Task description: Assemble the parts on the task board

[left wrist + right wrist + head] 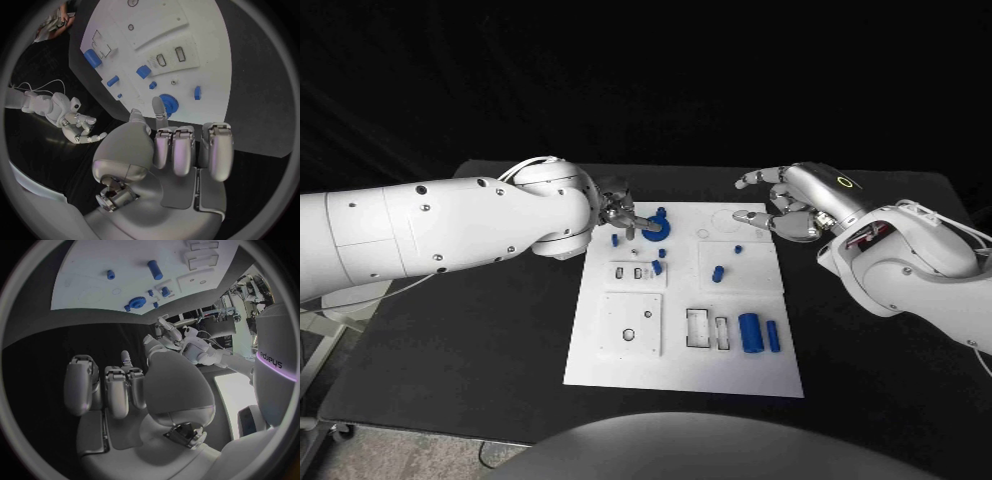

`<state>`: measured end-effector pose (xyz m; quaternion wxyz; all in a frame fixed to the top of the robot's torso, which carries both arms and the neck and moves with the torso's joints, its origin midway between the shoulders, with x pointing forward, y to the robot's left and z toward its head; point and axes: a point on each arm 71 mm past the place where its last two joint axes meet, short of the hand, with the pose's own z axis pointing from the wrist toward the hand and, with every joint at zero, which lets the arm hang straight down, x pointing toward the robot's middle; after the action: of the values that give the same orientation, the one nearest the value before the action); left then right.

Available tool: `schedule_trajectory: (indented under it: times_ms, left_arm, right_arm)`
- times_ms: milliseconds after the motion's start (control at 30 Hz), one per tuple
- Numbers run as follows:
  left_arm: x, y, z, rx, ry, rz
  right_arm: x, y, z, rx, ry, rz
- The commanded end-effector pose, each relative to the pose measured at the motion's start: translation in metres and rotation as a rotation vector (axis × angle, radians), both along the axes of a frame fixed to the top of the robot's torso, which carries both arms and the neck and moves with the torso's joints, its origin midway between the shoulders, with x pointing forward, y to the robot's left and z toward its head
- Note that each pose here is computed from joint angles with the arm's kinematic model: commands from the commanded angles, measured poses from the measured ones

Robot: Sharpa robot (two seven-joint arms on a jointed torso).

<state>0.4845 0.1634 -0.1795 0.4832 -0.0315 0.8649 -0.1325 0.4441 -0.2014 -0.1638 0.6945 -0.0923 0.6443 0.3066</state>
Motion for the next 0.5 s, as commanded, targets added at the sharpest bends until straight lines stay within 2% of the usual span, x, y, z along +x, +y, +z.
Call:
schedule_trajectory:
  times_ms: [33, 133, 267, 500]
  left_arm:
    - [-0.0023, -0.004, -0.0095, 0.045, 0.061, 0.004]
    - [-0.0055, -0.013, -0.0159, 0.01, 0.075, 0.015]
    - [-0.0096, -0.021, -0.0206, -0.012, 0.081, 0.017]
    - [-0.0152, -0.024, -0.0263, -0.021, 0.097, 0.016]
  right_arm:
    - [0.0, -0.001, -0.001, -0.016, 0.011, -0.003]
    - [-0.001, -0.002, -0.002, -0.017, 0.013, -0.005]
    - [-0.001, -0.004, -0.003, -0.021, 0.018, -0.008]
    - [-0.001, -0.006, -0.005, -0.027, 0.026, -0.013]
